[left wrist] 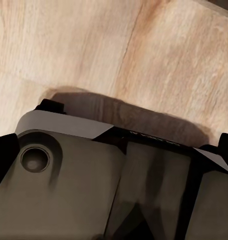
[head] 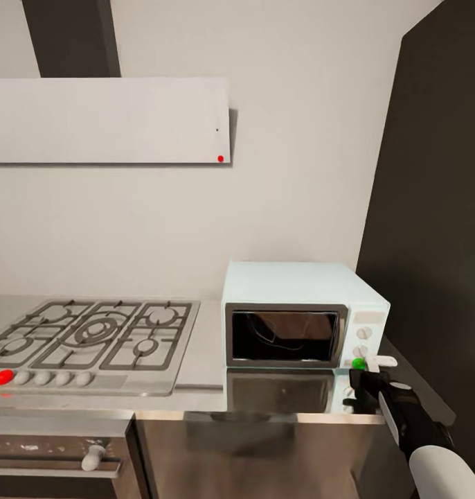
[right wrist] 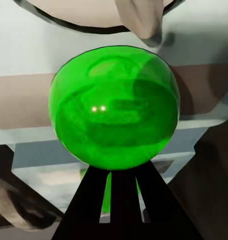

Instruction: In the kitchen, take the popcorn bag from the countertop, put it into the microwave, and heat it until the popcorn is cooked so the cooked popcorn ends up inside the bag.

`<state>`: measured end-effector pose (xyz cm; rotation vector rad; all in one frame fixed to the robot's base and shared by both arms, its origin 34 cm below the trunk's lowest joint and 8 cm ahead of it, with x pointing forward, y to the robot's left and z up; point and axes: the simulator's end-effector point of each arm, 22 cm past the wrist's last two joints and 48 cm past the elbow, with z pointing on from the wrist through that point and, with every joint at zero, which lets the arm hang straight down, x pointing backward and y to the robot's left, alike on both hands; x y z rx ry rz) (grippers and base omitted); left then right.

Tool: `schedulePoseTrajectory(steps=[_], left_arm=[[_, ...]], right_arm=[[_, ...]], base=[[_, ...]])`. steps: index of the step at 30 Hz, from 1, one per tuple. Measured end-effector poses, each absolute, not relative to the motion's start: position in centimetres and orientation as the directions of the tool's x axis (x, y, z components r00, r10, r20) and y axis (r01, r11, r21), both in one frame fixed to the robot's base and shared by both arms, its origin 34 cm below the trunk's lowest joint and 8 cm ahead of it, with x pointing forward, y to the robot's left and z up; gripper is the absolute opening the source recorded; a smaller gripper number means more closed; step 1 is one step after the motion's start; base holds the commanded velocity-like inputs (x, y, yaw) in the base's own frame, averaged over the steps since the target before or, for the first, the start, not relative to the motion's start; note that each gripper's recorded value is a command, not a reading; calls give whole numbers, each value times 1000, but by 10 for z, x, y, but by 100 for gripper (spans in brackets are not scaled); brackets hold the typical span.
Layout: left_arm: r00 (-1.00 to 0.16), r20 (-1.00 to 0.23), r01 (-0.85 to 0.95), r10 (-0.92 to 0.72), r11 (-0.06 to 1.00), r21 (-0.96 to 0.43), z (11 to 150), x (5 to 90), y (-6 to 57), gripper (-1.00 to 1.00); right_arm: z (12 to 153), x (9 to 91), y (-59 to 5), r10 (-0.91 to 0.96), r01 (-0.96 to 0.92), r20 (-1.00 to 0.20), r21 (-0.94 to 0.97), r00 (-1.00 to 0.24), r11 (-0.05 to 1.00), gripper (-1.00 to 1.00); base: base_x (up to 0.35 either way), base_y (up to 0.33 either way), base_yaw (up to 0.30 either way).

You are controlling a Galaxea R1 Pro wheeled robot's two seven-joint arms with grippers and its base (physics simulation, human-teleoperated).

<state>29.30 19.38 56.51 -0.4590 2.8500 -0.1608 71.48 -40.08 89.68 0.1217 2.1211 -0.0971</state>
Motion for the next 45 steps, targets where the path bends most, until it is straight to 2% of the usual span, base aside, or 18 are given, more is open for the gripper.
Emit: schedulePoseTrajectory(steps=[7, 22, 25, 29, 33, 36, 38, 41, 43, 45], left_arm=[[-923, -208, -301, -325, 943, -140, 558, 297, 194, 100], [-924, -207, -299, -322, 944, -137, 558, 296, 193, 100], [-924, -207, -299, -322, 944, -137, 558, 296, 193, 100], [-924, -207, -299, -323, 944, -137, 558, 296, 193, 100], [-923, -207, -301, -324, 944, -136, 558, 296, 194, 100], [-923, -207, -301, -324, 944, -136, 558, 296, 194, 100], [-924, -207, -299, -322, 945, -135, 558, 296, 194, 100], [-925, -208, -295, -318, 946, -135, 558, 296, 194, 100], [-924, -208, -296, -320, 945, -135, 558, 296, 194, 100], [-924, -208, -298, -322, 945, -135, 558, 296, 194, 100]], right_arm=[[905, 744, -398, 44, 118, -852, -21, -522, 993, -100], [915, 748, -399, 39, 117, -861, -25, -507, 993, -100], [958, 758, -406, 28, 133, -892, -36, -451, 990, -100], [1009, 753, -409, 74, 176, -883, -10, -463, 984, -100], [970, 734, -402, 122, 183, -802, 16, -585, 983, -100], [826, 672, -384, 117, 142, -622, 9, -774, 990, -100], [740, 624, -361, 21, 46, -541, -32, -841, 998, -100], [658, 536, -329, -41, -43, -414, -4, -909, 999, -100], [645, 515, -331, -46, -53, -408, 4, -912, 999, -100], [605, 433, -325, -48, -57, -319, 19, -946, 998, -100]], base=[[-256, 0, 0], [-346, 0, 0], [-346, 0, 0], [-346, 0, 0], [-327, 0, 0], [-162, 0, 0], [-24, 0, 0], [-3, 0, 0], [0, 0, 0], [0, 0, 0]])
